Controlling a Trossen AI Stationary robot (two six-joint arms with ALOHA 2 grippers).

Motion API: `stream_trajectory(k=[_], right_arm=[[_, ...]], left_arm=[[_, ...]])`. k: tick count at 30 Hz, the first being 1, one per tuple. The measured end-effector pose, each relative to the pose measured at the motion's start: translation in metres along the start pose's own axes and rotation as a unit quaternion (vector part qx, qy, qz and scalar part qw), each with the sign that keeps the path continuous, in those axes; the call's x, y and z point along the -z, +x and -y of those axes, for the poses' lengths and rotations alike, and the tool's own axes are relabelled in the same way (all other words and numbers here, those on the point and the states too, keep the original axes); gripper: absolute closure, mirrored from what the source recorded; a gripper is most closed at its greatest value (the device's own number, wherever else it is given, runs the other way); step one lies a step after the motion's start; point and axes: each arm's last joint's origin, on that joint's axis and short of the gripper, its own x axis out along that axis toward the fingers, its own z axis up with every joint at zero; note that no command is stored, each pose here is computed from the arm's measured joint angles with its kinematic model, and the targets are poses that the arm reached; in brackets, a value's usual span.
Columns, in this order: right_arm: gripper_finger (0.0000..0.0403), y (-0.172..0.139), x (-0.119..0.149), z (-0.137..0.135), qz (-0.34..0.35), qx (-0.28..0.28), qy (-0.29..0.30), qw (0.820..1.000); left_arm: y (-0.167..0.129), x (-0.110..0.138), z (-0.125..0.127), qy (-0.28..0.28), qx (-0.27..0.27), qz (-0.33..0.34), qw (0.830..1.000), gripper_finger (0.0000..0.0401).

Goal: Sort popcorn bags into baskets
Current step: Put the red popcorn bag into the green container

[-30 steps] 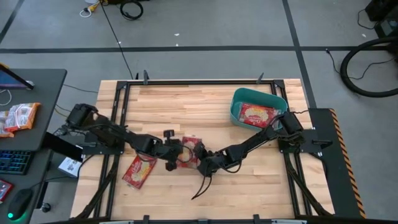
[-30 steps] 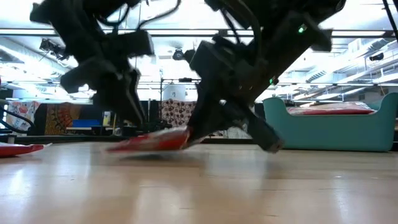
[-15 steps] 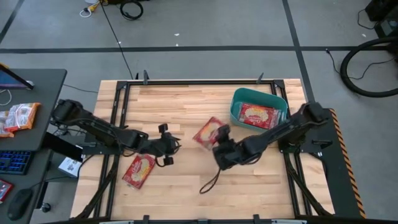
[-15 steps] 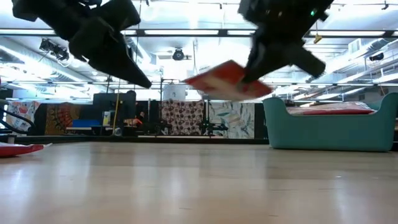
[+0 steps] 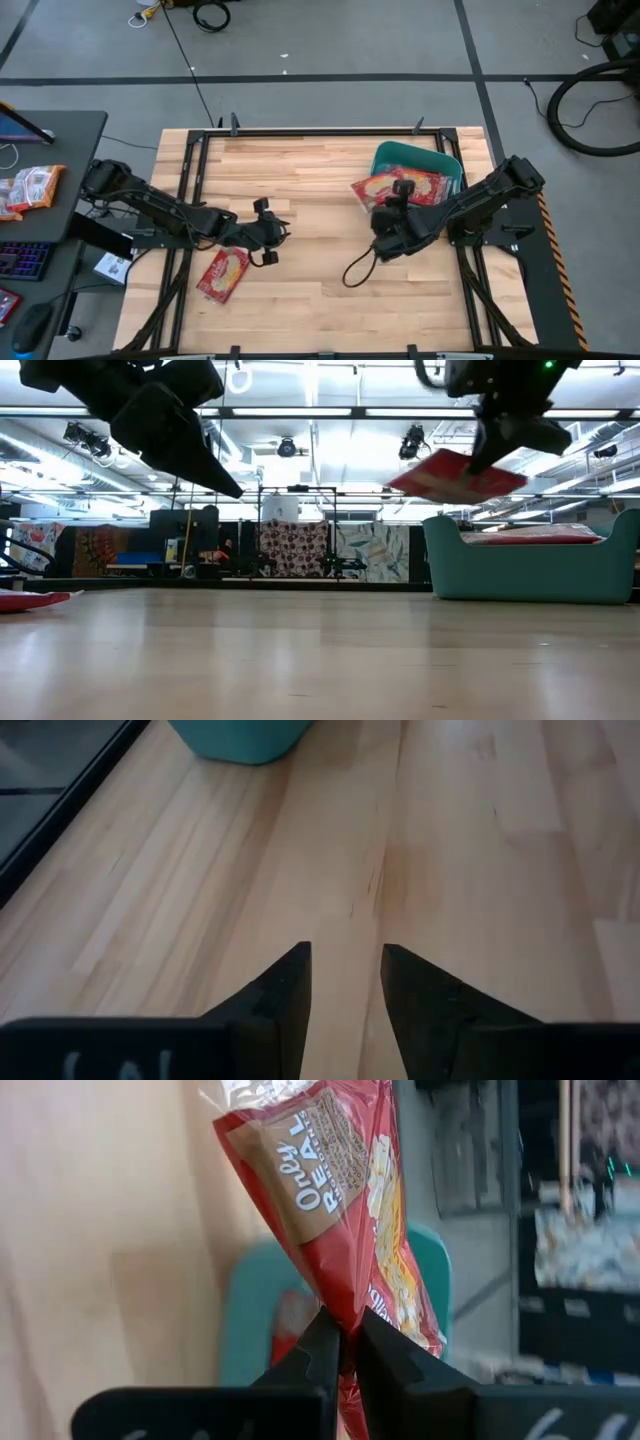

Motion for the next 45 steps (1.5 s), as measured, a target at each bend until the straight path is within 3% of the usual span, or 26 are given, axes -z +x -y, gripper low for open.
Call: stream_trajectory(k=[8, 15, 22, 30, 35, 42, 45], right_arm=[[0.0377, 0.008, 0.018, 0.014, -0.121, 0.008, 0.109, 0.987], [0.0366, 0.036, 0.027, 0.012, -0.183, 0.023, 0.11, 0.977], [0.0334, 0.052, 0.034, 0.011, -0.194, 0.038, 0.106, 0.974], [0.0251, 0.058, 0.029, 0.015, -0.226, -0.023, 0.118, 0.967], [0.0224, 0.047, 0.014, 0.022, -0.202, -0.044, 0.138, 0.969], [0.0221, 0.022, 0.0, 0.034, -0.154, -0.031, 0.136, 0.978], [0.0221, 0.022, 0.001, 0.028, -0.147, -0.036, 0.124, 0.981]], left_arm=[[0.0, 0.001, 0.0, 0.003, -0.001, -0.004, 1.0, 0.0271], [0.0, 0.001, 0.0, -0.007, 0.002, -0.004, 1.0, 0.0271], [0.0, 0.001, 0.001, -0.011, 0.018, -0.007, 1.0, 0.0271], [0.0, 0.0, 0.001, -0.013, 0.019, -0.005, 1.0, 0.0271], [0.0, 0.001, 0.002, -0.016, 0.033, -0.01, 0.999, 0.0271], [-0.004, 0.005, 0.006, -0.067, 0.124, -0.102, 0.985, 0.0271], [-0.006, 0.011, 0.006, -0.083, 0.135, -0.14, 0.977, 0.0271]])
